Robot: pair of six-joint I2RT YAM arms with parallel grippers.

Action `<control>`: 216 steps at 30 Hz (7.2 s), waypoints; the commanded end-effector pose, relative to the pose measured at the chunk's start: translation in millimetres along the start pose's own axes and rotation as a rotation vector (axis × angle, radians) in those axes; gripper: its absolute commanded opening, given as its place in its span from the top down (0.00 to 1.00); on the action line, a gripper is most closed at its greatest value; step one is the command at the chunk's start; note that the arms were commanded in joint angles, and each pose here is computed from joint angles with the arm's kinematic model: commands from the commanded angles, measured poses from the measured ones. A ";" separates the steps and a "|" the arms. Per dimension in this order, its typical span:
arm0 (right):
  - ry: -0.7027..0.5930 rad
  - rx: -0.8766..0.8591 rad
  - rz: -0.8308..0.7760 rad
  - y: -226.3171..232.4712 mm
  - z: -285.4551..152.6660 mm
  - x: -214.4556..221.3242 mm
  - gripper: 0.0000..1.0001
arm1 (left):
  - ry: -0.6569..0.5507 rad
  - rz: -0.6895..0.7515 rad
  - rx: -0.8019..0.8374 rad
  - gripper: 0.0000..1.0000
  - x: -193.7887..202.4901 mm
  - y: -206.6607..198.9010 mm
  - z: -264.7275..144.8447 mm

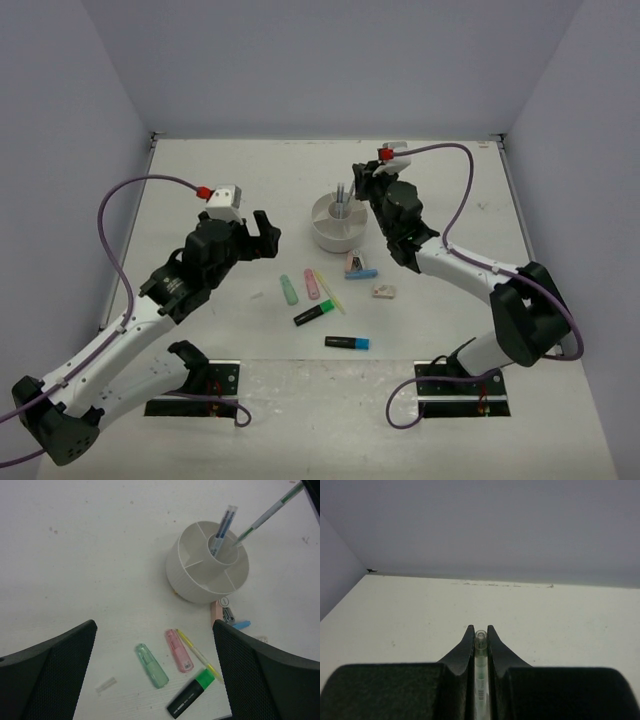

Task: Sort the stationery into containers
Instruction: Place the pen in the storage box, then pick up the pen from the center of the board, then close the pen cap on the pen.

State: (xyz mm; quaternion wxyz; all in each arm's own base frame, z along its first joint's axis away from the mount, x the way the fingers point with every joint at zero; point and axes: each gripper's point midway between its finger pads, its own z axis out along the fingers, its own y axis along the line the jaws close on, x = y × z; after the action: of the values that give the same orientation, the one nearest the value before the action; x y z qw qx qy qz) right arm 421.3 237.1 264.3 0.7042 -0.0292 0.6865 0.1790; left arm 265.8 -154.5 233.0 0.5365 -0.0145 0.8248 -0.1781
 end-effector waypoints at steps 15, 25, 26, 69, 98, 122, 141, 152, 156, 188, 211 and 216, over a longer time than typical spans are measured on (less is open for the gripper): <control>0.039 -0.150 0.094 23.8 -26.0 -5.2 0.33 | 0.153 0.043 -0.117 0.00 32.7 23.5 -0.1; 0.641 -0.154 -0.031 44.0 -142.2 84.1 0.49 | 0.200 0.185 -0.244 0.00 20.4 52.3 -29.2; 0.760 -0.189 -0.092 53.9 -162.6 104.0 0.50 | 0.193 0.189 -0.262 0.00 19.5 56.1 -30.6; 1.270 -0.088 -0.317 48.6 -164.5 242.6 1.00 | 0.211 0.161 -0.226 0.00 47.2 54.2 -13.8; 0.841 -0.350 -0.133 69.9 -153.4 110.2 1.00 | 0.288 -1.027 -1.078 0.23 167.0 77.7 4.8; 0.803 -0.457 -0.092 84.5 -165.3 96.5 1.00 | 0.233 -1.087 -1.175 0.42 199.6 92.4 34.1; 0.776 -0.489 -0.079 88.8 -168.6 89.0 1.00 | 0.298 -1.070 -1.188 0.84 229.2 99.7 30.4; 0.638 -0.724 0.072 127.5 -186.2 58.3 1.00 | 0.278 -0.822 -0.821 1.00 161.6 77.8 41.6; 0.583 -0.871 0.227 149.9 -205.3 45.5 1.00 | 0.189 -0.701 -0.520 1.00 96.5 42.0 49.2; 0.345 -0.781 0.387 189.1 -193.2 25.8 1.00 | -0.191 -0.202 0.662 1.00 -25.7 -97.7 -47.5; 0.336 -0.784 0.366 186.2 -196.3 21.0 1.00 | -0.180 -0.221 0.674 1.00 -19.9 -100.4 -40.3; 0.315 -0.738 0.371 181.9 -188.4 15.8 1.00 | -0.170 -0.221 0.711 1.00 -17.7 -105.1 -44.8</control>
State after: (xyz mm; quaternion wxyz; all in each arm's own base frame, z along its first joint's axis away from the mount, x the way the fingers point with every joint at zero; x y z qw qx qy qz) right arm 177.2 357.5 235.3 0.4440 -0.1991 0.6986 0.5246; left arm 221.8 -232.4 286.2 0.5443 0.0509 0.6800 -0.4887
